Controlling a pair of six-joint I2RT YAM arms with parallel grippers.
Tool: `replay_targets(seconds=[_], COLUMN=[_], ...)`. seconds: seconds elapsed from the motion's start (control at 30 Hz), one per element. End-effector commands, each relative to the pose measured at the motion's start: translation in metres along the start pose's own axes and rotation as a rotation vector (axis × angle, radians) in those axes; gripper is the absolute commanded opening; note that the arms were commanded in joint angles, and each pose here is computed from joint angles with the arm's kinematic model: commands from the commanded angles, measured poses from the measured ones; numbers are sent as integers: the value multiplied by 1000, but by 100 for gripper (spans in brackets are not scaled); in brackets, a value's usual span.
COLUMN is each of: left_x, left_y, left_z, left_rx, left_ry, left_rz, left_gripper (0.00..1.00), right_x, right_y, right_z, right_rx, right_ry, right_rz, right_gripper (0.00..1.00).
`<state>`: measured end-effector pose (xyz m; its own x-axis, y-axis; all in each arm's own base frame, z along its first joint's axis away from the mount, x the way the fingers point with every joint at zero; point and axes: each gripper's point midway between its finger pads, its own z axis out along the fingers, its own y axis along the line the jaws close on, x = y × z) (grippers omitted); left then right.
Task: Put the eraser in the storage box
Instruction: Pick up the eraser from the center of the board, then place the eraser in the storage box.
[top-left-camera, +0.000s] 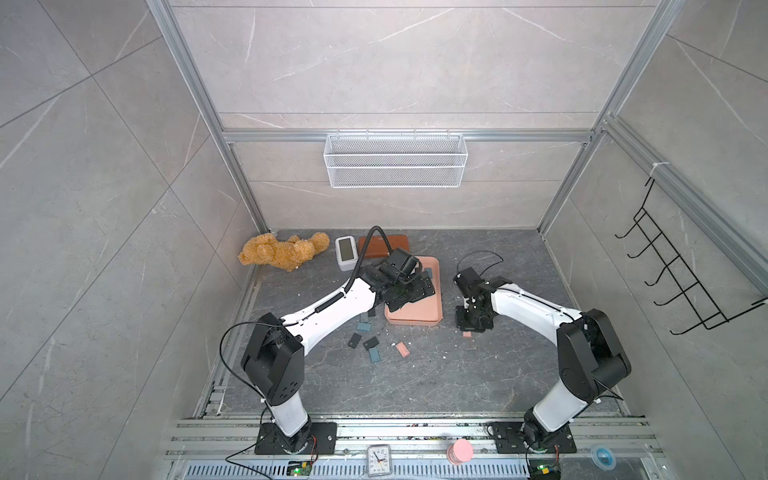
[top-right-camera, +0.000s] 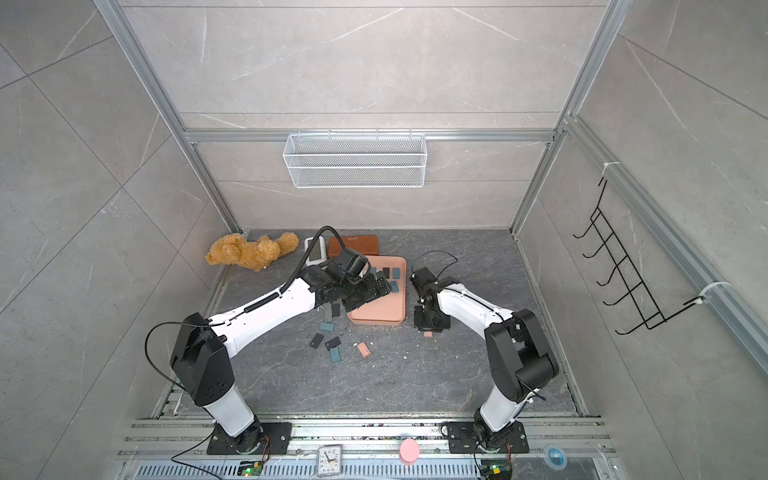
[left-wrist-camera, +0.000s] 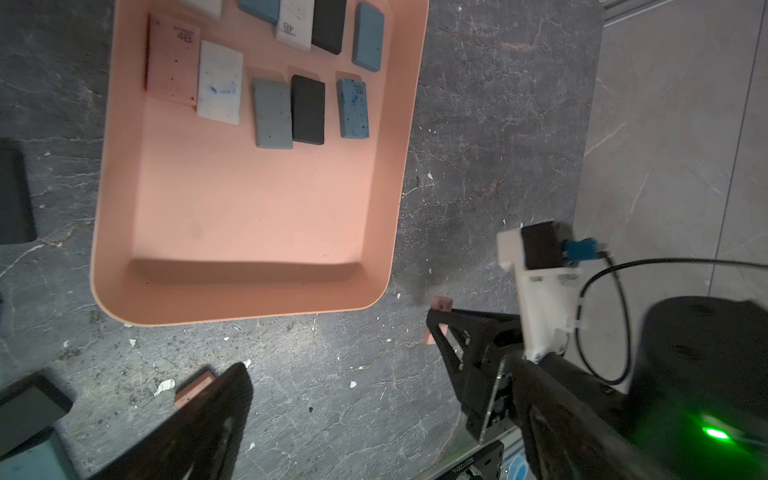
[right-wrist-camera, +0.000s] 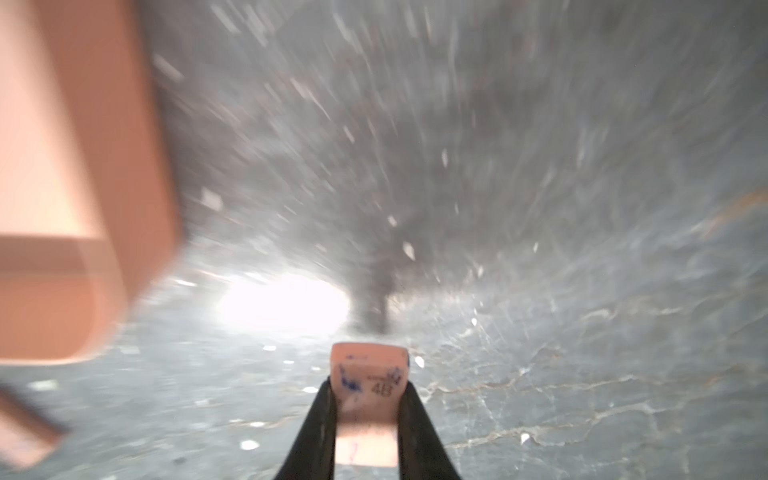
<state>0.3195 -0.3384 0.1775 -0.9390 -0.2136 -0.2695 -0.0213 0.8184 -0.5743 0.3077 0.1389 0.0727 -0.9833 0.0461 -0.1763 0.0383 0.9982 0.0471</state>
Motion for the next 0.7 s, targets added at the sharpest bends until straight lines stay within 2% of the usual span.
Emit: replay_targets(seconds=[0.0,0.1,0.33,0.5,0.67], left_x=[-10,-21,-32,-38,-41], left_y=[-1,13,41,55,61], left_z=[-8,-16,-29,-37,-40], left_rx=[38,48,73,80,91], left_ry=[29,27,25,26,34], left_rz=[48,32,-14,-31,-38], left_gripper=[99,100,99,99,99], right_x=[-17,-38,-63,-72,-78], right_y=[11,27,71,96,102], right_z=[-21,-32,-25,-7,15], right_rx=[-2,-17,-18,4,67], right_ry=[-2,-29,-27,0,30], right_rz=[34,38,3,-31,-47], right_gripper=[23,24,24,24,24])
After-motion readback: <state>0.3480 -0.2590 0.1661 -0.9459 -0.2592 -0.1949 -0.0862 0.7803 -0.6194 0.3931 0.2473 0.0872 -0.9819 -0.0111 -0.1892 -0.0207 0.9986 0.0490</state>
